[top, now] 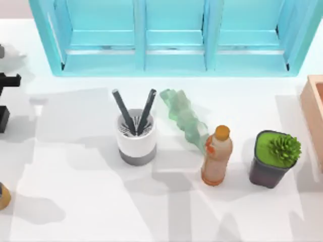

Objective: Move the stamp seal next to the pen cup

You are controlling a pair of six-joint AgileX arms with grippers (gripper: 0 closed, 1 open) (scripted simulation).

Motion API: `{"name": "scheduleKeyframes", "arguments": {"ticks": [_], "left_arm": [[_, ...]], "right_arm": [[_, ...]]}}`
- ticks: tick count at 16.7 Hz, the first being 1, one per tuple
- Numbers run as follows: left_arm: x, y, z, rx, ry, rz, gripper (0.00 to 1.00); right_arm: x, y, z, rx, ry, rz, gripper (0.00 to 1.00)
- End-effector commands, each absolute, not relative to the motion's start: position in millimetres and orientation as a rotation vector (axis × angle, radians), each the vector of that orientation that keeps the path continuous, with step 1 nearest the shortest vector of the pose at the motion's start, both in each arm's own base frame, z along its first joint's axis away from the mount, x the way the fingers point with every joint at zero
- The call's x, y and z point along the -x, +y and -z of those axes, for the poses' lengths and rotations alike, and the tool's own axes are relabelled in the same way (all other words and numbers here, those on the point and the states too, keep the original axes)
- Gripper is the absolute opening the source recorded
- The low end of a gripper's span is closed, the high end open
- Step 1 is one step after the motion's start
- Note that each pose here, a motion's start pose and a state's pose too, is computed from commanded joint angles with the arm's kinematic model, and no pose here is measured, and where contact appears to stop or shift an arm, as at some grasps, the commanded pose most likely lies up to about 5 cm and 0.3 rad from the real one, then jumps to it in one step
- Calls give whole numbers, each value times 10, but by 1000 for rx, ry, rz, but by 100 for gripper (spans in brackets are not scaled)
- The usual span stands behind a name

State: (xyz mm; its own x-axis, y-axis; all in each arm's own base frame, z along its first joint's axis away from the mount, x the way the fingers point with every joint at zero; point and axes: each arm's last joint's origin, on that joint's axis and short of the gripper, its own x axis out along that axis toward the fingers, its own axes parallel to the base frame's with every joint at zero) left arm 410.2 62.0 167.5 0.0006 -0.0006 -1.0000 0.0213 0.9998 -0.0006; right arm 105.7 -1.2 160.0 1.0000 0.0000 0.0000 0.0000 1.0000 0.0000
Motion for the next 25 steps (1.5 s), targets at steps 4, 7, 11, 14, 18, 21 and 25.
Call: {"name": "scheduleKeyframes", "arguments": {"ticks": [4,7,11,14,18,21,25], "left_arm": [[-4170,73,-2235,-17,1580,18,0],[-4082,-351,-2662,-20,1584,18,0],[-3992,-580,-2894,-19,1571,19,0],[-4002,-565,-2876,-17,1574,18,0],[-3829,-810,-2929,-13,1562,20,0],[-3510,-1157,-2905,-15,1580,17,0],[-3260,-1371,-2933,-12,1571,20,0]], "right_arm": [[-1057,-12,-1600,0,0,0,100],[-1057,-12,-1600,0,0,0,100],[-1057,-12,-1600,0,0,0,100],[-1057,-12,-1600,0,0,0,100],[-1057,-12,-1600,0,0,0,100],[-1057,-12,-1600,0,0,0,100],[-1057,-12,-1600,0,0,0,100]]}}
